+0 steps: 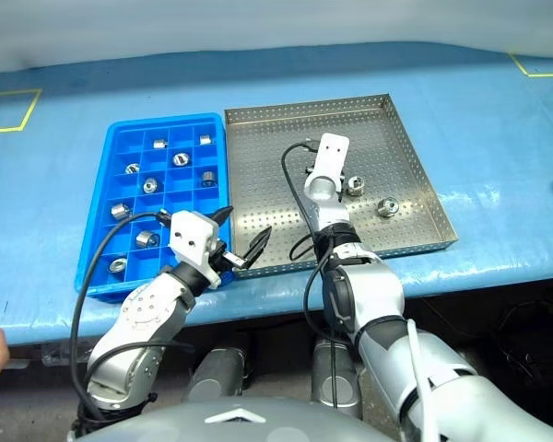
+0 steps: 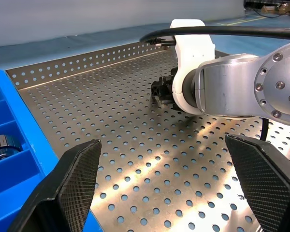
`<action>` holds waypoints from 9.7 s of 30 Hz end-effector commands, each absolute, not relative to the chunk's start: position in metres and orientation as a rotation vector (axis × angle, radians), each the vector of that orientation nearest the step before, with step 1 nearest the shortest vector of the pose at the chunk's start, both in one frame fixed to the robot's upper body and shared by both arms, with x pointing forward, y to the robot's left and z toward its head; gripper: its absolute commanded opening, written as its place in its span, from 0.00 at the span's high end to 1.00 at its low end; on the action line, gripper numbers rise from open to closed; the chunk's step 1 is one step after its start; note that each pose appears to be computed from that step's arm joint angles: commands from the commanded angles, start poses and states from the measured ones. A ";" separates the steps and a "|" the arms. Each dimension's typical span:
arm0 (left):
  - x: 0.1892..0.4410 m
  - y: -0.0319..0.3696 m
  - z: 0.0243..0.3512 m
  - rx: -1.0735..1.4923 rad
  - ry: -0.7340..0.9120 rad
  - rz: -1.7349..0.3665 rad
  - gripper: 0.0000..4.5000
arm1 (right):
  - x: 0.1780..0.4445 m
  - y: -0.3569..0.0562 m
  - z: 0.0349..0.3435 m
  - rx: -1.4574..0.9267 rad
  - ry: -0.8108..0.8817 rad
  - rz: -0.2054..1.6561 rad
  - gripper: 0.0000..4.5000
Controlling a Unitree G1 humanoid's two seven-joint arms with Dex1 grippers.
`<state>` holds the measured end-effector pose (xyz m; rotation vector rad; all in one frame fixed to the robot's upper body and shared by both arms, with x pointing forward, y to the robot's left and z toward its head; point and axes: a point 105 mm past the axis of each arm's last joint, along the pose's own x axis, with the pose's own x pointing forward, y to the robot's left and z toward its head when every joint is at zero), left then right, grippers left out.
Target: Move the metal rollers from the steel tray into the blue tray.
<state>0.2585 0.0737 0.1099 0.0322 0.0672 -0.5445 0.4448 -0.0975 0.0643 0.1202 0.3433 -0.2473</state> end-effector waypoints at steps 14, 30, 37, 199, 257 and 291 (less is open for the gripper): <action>0.263 0.114 0.121 -0.032 -0.022 -0.241 0.00 | 0.426 0.002 0.143 0.038 -0.025 0.244 0.63; 0.233 0.163 0.114 -0.006 -0.024 0.062 0.00 | 0.341 0.116 0.159 0.065 -0.014 0.856 0.63; 0.228 0.163 0.109 -0.010 -0.007 0.079 0.00 | 0.330 0.129 0.125 0.016 0.112 0.932 0.63; 0.245 0.149 0.098 -0.005 -0.005 -0.092 0.00 | 0.353 0.002 0.136 0.206 0.107 0.354 0.00; 0.246 0.142 0.093 -0.017 0.009 -0.099 0.00 | 0.405 -0.130 0.086 0.317 0.191 -0.735 0.62; 0.186 0.180 0.091 -0.059 -0.062 -0.012 0.00 | 0.279 0.099 0.099 -0.112 0.199 1.100 0.62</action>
